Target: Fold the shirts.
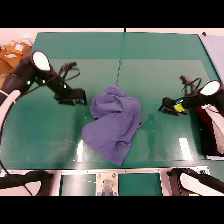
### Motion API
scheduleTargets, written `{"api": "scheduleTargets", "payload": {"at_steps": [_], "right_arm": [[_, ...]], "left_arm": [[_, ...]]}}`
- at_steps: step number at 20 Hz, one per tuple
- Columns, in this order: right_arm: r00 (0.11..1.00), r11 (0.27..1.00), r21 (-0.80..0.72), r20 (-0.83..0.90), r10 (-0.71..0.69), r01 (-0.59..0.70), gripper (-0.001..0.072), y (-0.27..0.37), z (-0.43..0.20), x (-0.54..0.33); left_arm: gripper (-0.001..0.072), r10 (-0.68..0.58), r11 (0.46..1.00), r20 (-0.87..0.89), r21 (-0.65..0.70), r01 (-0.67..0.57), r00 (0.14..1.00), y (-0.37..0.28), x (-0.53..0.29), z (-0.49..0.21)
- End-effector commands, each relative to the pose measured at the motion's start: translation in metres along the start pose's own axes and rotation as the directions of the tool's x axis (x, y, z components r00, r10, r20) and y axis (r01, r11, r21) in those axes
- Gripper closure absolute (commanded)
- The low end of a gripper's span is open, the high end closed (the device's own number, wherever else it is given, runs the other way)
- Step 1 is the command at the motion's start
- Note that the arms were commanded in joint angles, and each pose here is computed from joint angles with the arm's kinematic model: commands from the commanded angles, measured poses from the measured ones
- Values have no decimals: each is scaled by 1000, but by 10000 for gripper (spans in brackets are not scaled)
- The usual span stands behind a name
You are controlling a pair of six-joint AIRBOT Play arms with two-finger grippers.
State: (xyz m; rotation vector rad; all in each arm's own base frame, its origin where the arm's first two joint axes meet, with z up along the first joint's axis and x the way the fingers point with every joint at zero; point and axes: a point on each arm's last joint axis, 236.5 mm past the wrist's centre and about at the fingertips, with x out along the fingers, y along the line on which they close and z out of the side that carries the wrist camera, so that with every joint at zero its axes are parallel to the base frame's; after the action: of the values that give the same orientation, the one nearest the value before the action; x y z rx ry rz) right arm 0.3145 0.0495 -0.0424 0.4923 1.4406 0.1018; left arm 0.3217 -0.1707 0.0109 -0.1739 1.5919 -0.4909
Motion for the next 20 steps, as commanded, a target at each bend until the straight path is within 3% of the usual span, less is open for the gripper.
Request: {"api": "scheduleTargets", "payload": {"at_steps": [1,4,9,10,12,18,19,20], "right_arm": [[981,994,-12,-166,103,-107,432,14,-34,49],[957,987,-60,-260,131,-151,432,32,-56,79],[957,982,-106,-265,122,-155,433,52,-62,108],[961,982,-108,-246,122,-152,466,52,-57,109],[966,983,-109,-227,123,-151,690,52,-50,108],[961,982,-104,-243,129,-158,695,53,-53,104],[960,982,-104,-247,129,-158,695,53,-53,104],[960,982,-105,-251,127,-158,695,52,-54,103]], "left_arm": [[3,-45,996,-249,-87,24,967,20,41,-71],[24,-99,986,-375,-161,41,922,22,63,-128],[19,-189,960,-276,-252,119,943,9,87,-147],[20,-205,950,-236,-282,135,950,8,96,-142],[20,-251,918,-138,-348,190,958,4,114,-131],[25,-233,867,123,-422,264,965,18,137,-88],[264,-246,865,150,-412,287,957,15,135,-81],[682,-288,864,169,-379,332,943,5,131,-77]]}}
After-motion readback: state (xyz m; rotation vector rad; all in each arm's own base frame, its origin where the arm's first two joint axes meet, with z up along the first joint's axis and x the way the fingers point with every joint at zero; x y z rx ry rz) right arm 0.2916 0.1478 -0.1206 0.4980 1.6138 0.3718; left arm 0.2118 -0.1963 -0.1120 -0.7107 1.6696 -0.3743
